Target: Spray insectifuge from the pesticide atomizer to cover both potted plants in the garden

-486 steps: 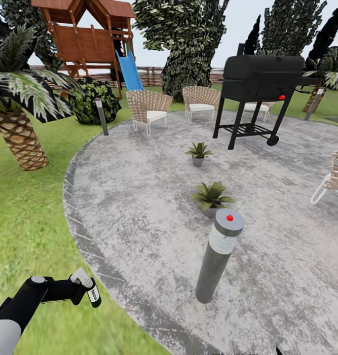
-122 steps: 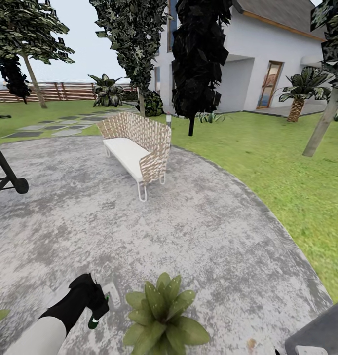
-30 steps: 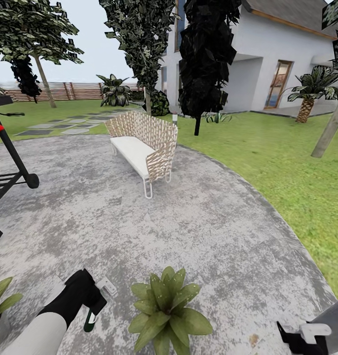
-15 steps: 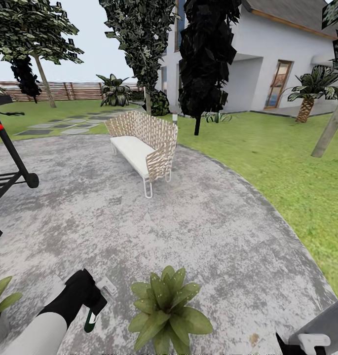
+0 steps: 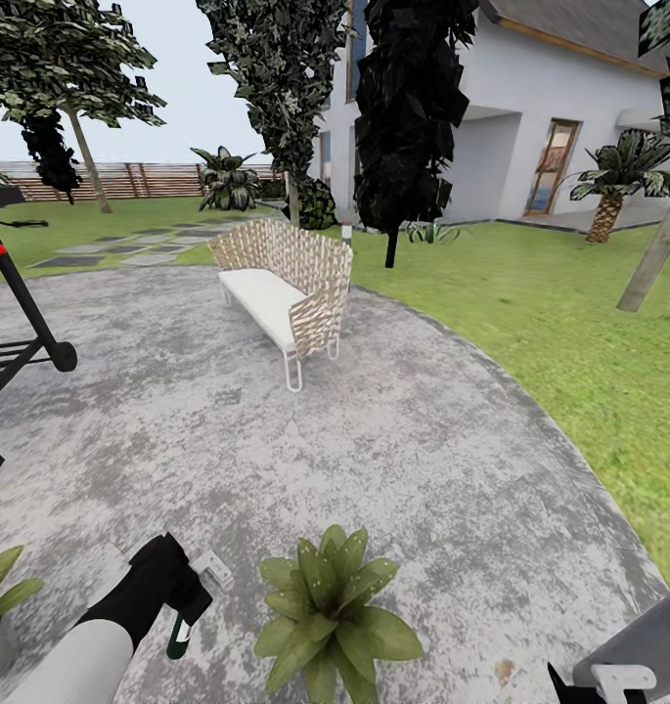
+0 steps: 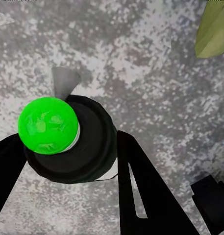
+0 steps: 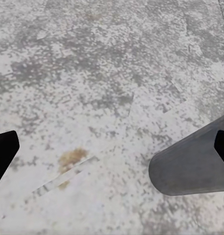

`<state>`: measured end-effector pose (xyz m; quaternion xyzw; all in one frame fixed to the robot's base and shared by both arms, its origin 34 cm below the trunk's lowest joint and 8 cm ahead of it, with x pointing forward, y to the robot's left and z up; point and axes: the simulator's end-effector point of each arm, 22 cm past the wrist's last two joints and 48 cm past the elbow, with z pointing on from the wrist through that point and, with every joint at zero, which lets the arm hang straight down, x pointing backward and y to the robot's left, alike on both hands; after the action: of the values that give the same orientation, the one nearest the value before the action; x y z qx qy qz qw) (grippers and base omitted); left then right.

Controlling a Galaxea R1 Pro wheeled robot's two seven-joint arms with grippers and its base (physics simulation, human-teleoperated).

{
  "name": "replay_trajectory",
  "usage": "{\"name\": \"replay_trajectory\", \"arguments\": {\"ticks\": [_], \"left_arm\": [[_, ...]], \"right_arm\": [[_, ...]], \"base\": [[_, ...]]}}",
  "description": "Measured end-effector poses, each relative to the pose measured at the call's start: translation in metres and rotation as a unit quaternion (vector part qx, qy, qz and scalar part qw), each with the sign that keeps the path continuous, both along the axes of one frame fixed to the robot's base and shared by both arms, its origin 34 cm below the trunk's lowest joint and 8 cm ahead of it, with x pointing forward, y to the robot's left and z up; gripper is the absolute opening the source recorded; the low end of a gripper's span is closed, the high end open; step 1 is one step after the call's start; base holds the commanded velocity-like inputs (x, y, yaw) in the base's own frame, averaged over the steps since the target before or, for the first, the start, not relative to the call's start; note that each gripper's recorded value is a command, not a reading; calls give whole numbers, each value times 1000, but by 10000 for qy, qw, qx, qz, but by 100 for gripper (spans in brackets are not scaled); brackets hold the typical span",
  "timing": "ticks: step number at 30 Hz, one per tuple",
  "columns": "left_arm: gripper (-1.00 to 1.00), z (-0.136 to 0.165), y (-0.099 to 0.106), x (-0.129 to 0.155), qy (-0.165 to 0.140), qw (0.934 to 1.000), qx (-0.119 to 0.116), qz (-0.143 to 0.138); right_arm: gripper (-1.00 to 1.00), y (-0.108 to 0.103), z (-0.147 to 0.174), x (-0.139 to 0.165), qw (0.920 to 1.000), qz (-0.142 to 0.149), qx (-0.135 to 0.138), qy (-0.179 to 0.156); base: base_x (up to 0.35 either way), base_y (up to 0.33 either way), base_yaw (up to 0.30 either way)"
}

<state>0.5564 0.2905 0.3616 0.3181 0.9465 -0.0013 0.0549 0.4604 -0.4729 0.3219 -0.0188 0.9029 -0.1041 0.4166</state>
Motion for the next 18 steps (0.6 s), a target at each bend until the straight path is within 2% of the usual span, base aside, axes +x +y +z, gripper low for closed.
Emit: {"name": "replay_trajectory", "arguments": {"ticks": [2,4,7,9,15,18], "left_arm": [[-100,-1,-12,-1,9,10000,-79,-36],[-100,-2,-33,-2,20,9997,-194,-109],[-100,-2,-48,-2,19,9995,-270,-187],[-100,-2,-50,-1,6,9994,-288,-190],[-100,-6,-37,-7,44,9995,-249,-205],[-100,-17,-34,-23,260,9992,-239,-210]], "right_arm": [[100,0,0,0,10000,-1,0,0],[100,1,0,0,10000,0,5,0],[100,1,0,0,10000,0,4,0],[100,0,0,0,10000,-1,3,-1],[100,1,0,0,10000,3,8,0],[100,1,0,0,10000,3,9,1]], "base": [[0,0,0],[0,0,0],[0,0,0],[0,0,0],[0,0,0],[0,0,0]]}}
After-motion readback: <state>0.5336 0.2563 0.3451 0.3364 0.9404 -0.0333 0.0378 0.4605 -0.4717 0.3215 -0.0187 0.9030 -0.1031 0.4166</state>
